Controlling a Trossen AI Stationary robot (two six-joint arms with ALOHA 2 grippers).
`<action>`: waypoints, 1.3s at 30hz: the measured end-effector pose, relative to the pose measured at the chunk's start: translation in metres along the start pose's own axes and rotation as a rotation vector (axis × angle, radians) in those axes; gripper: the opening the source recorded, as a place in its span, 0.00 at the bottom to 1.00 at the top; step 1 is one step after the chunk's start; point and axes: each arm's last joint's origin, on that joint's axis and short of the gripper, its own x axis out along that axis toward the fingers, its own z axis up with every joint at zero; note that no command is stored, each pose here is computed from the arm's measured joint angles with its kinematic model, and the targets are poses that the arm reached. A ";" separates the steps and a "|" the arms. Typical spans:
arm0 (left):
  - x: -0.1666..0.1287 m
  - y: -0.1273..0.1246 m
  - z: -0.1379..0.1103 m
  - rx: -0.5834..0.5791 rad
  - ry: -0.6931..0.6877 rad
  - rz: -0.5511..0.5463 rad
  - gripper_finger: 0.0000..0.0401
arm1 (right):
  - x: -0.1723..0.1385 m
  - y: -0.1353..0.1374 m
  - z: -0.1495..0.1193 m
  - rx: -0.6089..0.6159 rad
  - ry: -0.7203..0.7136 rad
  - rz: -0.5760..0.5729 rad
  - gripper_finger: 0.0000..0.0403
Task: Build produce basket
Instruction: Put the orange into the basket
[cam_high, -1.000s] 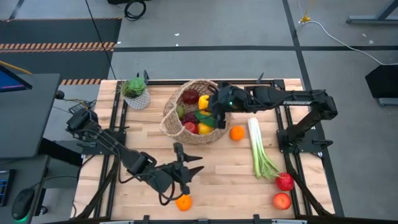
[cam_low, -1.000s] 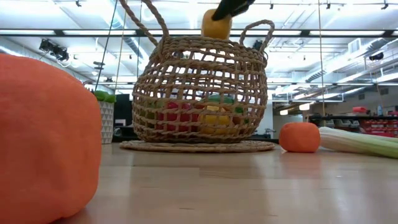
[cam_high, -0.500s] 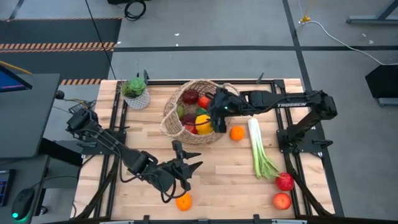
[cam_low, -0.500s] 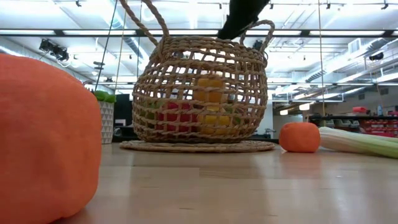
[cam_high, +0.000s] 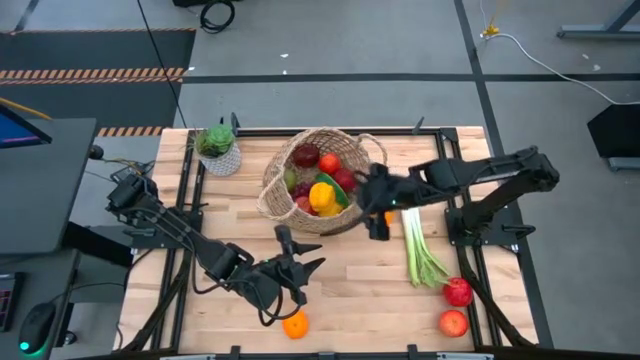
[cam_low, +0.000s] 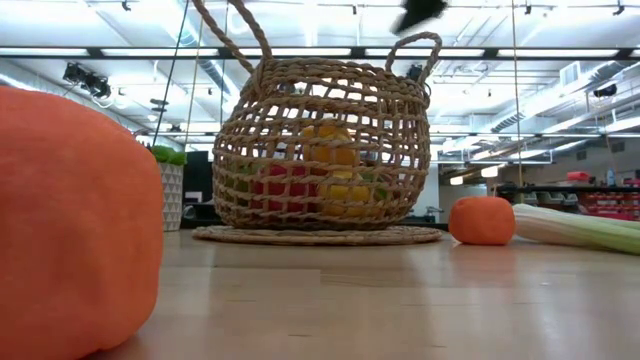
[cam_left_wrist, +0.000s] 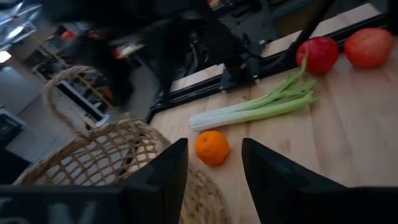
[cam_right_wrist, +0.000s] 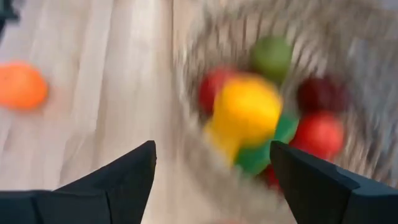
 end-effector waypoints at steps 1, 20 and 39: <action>0.000 0.000 0.000 0.001 0.001 0.011 0.40 | 0.000 0.003 -0.007 0.025 0.055 -0.002 0.79; -0.002 0.000 -0.001 0.008 0.013 0.043 0.40 | 0.071 0.030 -0.145 -0.018 0.461 -0.353 0.79; -0.002 -0.001 -0.004 -0.009 0.028 0.041 0.40 | 0.091 0.038 -0.153 -0.069 0.378 -0.224 0.79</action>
